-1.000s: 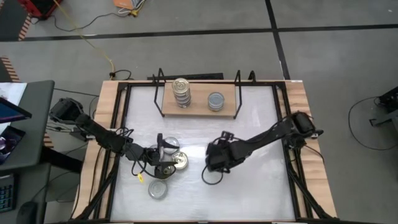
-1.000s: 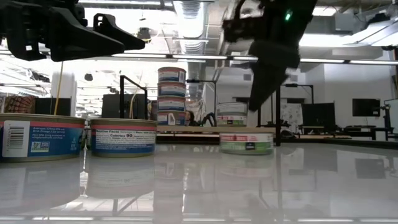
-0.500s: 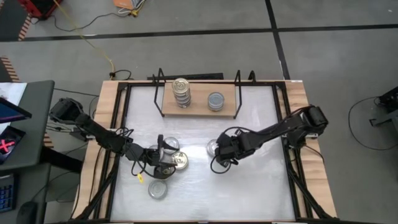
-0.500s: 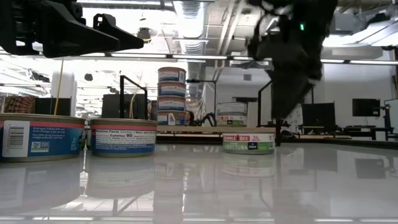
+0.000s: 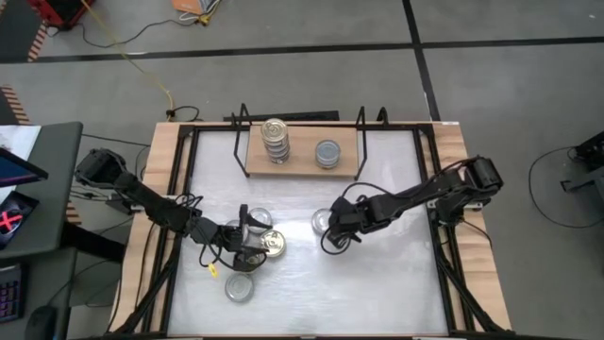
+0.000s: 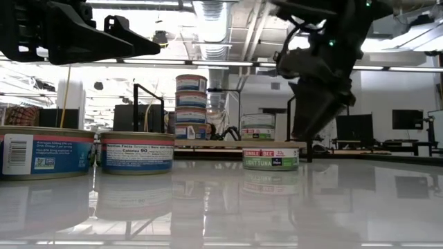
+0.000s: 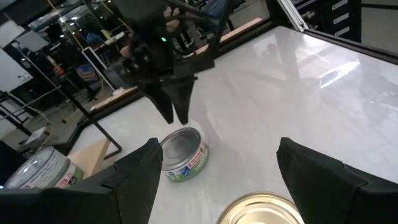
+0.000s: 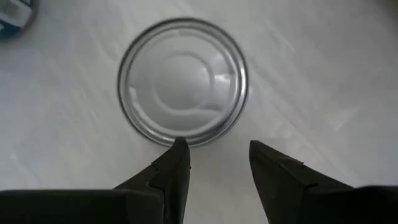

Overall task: Stack canned seafood by type on shelf
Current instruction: Stack the green tuna can on top of the other green tuna can on the shelf

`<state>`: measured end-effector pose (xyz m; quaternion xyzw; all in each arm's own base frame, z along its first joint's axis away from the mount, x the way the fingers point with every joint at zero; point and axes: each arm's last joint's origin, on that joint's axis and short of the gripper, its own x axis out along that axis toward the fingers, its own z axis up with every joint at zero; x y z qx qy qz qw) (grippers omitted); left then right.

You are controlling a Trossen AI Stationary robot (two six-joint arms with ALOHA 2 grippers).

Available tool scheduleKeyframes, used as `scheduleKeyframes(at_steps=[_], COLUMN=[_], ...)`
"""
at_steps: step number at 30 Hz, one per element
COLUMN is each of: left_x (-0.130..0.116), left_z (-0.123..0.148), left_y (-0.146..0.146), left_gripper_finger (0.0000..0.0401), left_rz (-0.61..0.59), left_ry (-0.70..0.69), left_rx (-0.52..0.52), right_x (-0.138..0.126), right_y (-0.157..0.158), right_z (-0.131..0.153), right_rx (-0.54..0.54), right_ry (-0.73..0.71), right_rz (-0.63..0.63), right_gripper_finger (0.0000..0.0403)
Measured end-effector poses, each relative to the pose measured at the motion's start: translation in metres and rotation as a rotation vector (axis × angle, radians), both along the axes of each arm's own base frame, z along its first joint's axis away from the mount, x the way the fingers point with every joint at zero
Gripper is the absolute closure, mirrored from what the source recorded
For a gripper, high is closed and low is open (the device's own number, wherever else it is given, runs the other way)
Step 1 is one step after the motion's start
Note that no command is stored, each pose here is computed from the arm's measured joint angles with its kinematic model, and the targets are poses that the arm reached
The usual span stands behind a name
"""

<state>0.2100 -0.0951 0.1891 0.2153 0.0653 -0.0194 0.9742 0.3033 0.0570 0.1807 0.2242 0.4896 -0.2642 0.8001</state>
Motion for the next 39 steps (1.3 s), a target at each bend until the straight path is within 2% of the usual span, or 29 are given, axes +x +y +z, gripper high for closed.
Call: scheduleKeyframes(at_steps=[7,11,18,24,31,35,39], left_x=[0.0,0.0,0.0,0.0,0.0,0.0,0.0], left_z=[0.0,0.0,0.0,0.0,0.0,0.0,0.003], left_y=[0.0,0.0,0.0,0.0,0.0,0.0,0.0], left_gripper_finger=[0.0099,0.0099,0.0099,0.0099,0.0099,0.0099,0.0099], left_rz=[0.0,0.0,0.0,0.0,0.0,-0.001,-0.003], left_ry=[0.0,0.001,0.001,0.001,0.0,-0.001,-0.029], left_rx=[0.0,-0.004,0.0,-0.002,-0.003,0.001,-0.007], right_x=[0.002,-0.001,-0.023,-0.025,-0.034,-0.033,-0.028], right_y=[-0.009,-0.013,-0.014,-0.014,-0.01,-0.002,-0.001], right_z=[-0.002,-0.021,-0.029,-0.026,0.012,0.043,0.063], right_rx=[-0.021,-0.04,-0.061,-0.064,-0.069,-0.084,-0.165], right_ry=[-0.003,0.072,0.254,0.261,0.228,0.144,0.066], right_rz=[-0.033,-0.052,-0.087,-0.097,-0.053,0.086,0.195], right_gripper_finger=[0.0212,0.0212,0.0226,0.0238,0.024,0.024,0.0239])
